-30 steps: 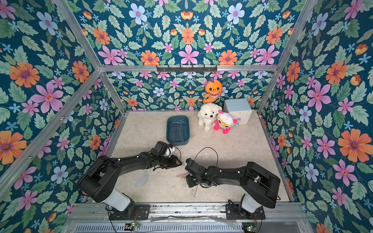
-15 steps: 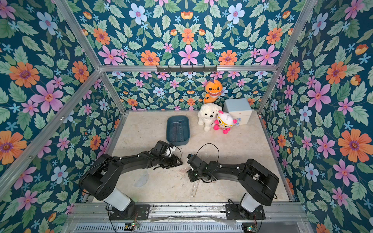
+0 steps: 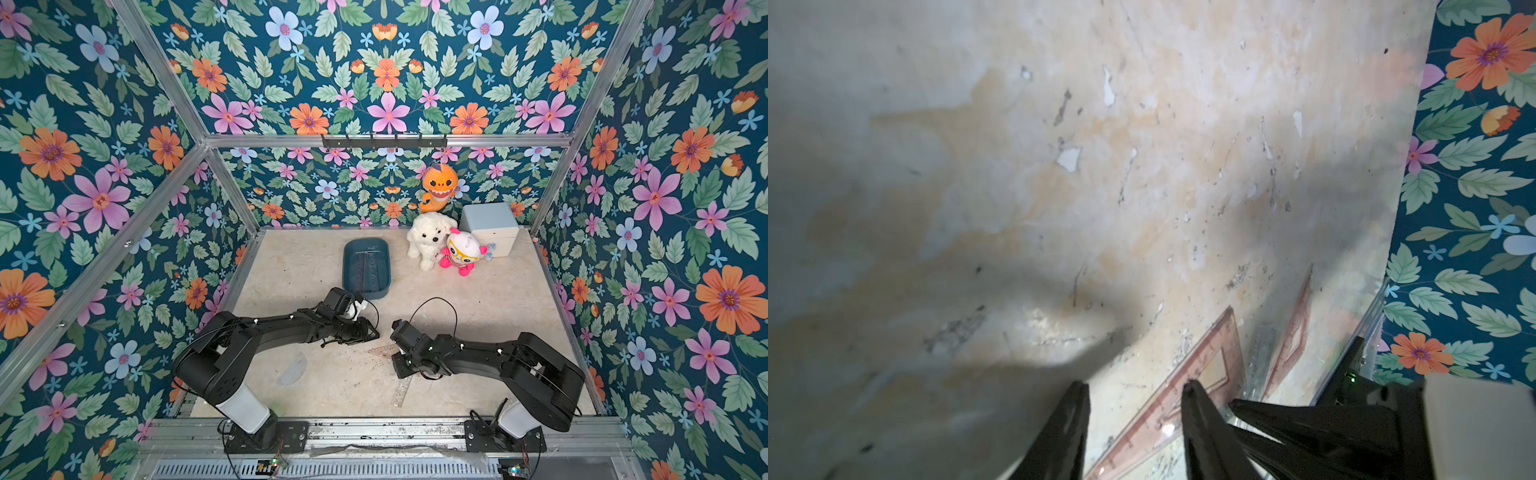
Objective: Put the scattered rulers into the storage box
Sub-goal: Pick up the ruler from the center of the board.
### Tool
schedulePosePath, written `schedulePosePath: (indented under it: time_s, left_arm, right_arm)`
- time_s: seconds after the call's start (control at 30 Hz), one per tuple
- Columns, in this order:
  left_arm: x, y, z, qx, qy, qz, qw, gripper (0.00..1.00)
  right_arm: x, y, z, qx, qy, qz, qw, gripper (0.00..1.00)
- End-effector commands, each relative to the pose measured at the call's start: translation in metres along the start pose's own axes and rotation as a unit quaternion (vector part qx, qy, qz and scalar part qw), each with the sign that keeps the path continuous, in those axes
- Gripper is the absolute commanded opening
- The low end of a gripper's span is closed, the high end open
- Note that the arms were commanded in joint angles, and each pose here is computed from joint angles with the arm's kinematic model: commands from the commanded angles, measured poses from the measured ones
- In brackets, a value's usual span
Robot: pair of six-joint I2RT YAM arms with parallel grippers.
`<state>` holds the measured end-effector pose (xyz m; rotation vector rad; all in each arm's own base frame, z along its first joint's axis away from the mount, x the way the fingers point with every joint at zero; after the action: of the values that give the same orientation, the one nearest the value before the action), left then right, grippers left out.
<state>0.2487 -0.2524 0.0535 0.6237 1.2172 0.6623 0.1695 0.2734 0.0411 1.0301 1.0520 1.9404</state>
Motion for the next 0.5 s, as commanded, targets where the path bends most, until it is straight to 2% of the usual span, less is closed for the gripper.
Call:
schedulePosePath:
  time_s: [0.0, 0.33, 0.47]
  left_arm:
    - [0.004, 0.005, -0.001, -0.005, -0.004, 0.014, 1.000, 0.43]
    - [0.018, 0.016, -0.005, -0.018, 0.009, 0.034, 0.999, 0.43]
    - [0.019, 0.014, -0.006, -0.016, 0.011, 0.031, 0.999, 0.43]
  right_arm:
    - [-0.015, -0.005, -0.007, 0.024, -0.001, -0.039, 0.999, 0.16]
    - [-0.004, -0.011, 0.014, 0.021, 0.021, -0.027, 0.999, 0.16]
    - [-0.018, -0.017, 0.010, 0.040, 0.021, -0.048, 0.998, 0.16]
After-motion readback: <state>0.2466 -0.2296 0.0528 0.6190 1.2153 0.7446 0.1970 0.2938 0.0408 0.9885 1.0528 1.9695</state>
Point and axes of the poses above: each gripper's point midway between its finger pads, its own y axis back along the fingers, its own x axis along the line the jaws close on, z = x × y, the point moved 3 cm from there along y, back along the fingers, and after that the axes turned 2 degrees about -y, right-handed, at the moved point
